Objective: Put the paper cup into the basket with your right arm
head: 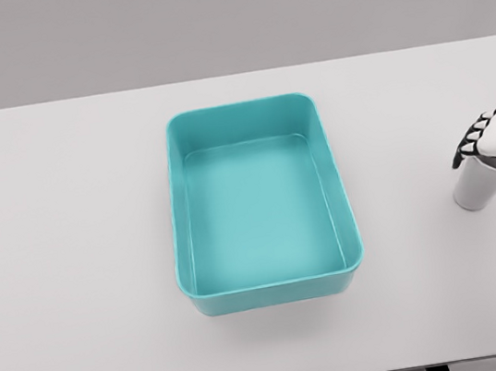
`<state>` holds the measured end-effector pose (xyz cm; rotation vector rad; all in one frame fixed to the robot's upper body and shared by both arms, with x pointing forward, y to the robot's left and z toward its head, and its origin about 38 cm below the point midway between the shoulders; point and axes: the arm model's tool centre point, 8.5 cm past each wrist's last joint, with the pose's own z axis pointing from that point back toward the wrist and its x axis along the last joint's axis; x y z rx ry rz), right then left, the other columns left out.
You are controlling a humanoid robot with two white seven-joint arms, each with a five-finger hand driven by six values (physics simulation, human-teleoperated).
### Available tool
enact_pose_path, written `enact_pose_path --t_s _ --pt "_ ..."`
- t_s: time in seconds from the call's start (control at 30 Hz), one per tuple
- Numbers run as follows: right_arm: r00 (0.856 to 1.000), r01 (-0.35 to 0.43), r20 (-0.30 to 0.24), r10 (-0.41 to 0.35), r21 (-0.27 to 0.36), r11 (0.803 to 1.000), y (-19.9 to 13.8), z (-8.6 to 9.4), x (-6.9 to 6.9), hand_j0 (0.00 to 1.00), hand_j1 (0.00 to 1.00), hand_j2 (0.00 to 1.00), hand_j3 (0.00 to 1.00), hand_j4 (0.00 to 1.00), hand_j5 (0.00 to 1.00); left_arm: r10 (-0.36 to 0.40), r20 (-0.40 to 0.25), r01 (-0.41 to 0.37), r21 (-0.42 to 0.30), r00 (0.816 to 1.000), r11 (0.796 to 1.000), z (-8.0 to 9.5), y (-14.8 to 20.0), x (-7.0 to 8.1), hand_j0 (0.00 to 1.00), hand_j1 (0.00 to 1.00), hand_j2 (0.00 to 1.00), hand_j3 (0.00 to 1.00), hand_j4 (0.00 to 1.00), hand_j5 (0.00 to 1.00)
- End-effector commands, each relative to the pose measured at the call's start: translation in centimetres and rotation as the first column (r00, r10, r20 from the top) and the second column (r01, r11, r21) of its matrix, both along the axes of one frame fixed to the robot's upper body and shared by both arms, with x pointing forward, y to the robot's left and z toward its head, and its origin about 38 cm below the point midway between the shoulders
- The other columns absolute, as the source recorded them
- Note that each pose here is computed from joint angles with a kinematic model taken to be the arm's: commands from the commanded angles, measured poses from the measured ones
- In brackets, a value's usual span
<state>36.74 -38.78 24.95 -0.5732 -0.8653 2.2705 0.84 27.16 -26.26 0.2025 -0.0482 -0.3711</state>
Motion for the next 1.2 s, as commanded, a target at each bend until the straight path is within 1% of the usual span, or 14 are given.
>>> enact_pose_path --t_s 0.0,0.2,0.27,0.33,0.47,0.5,0.7,0.8,1.1,1.17 --pt "1.000 0.013 0.001 -0.013 0.001 1.000 -0.3 0.0 0.1 0.78 0.78 0.78 0.78 0.78 0.78 0.000 0.000 0.000 0.001 1.000 1.000 0.0 0.0 0.0 1.00 1.00 1.00 1.00 1.00 1.00" --pt "1.000 0.011 0.003 -0.011 0.008 1.000 -0.2 0.2 0.2 0.78 0.78 0.78 0.78 0.78 0.78 0.000 0.000 0.000 -0.001 1.000 1.000 0.0 0.0 0.0 1.00 1.00 1.00 1.00 1.00 1.00" --pt "0.999 0.014 0.030 -0.014 0.015 1.000 -0.3 1.1 0.4 0.78 0.78 0.78 0.78 0.78 0.78 0.000 0.000 0.000 0.001 1.000 1.000 0.0 0.0 0.0 1.00 1.00 1.00 1.00 1.00 1.00" --pt "0.999 -0.001 0.042 -0.001 0.041 0.999 0.6 1.1 0.8 0.78 0.78 0.78 0.78 0.78 0.78 0.000 0.000 0.000 -0.001 1.000 1.000 0.0 0.0 0.0 1.00 1.00 1.00 1.00 1.00 1.00" --pt "0.999 -0.003 0.054 0.000 0.046 0.999 0.7 1.4 1.0 0.75 0.75 0.75 0.75 0.75 0.75 0.000 0.000 0.000 0.000 1.000 1.000 0.0 0.0 0.0 1.00 1.00 1.00 1.00 1.00 1.00" --pt "0.998 -0.004 0.068 0.001 0.051 0.999 0.8 2.0 1.1 0.75 0.75 0.75 0.75 0.75 0.75 0.000 0.000 0.000 -0.001 1.000 1.000 0.0 0.0 0.0 1.00 1.00 1.00 1.00 1.00 1.00" --pt "0.993 -0.037 0.119 0.025 0.099 0.994 2.4 3.1 2.0 0.75 0.75 0.75 0.75 0.75 0.75 0.000 0.000 0.000 0.001 1.000 1.000 0.0 0.0 0.0 1.00 1.00 1.00 1.00 1.00 1.00" --pt "0.990 -0.048 0.134 0.033 0.112 0.993 2.9 3.5 2.4 0.75 0.75 0.75 0.75 0.75 0.75 0.000 0.000 0.000 0.000 1.000 1.000 0.0 0.0 0.0 1.00 1.00 1.00 1.00 1.00 1.00" --pt "0.984 -0.080 0.169 0.057 0.136 0.988 4.1 4.5 2.8 0.74 0.74 0.74 0.74 0.74 0.74 0.000 0.000 0.000 0.001 1.000 1.000 0.0 0.0 0.0 1.00 1.00 1.00 1.00 1.00 1.00" --pt "0.980 -0.101 0.185 0.071 0.156 0.983 5.1 4.9 3.2 0.74 0.74 0.74 0.74 0.74 0.74 0.000 0.000 0.000 -0.001 1.000 1.000 0.0 0.0 0.0 1.00 1.00 1.00 1.00 1.00 1.00"
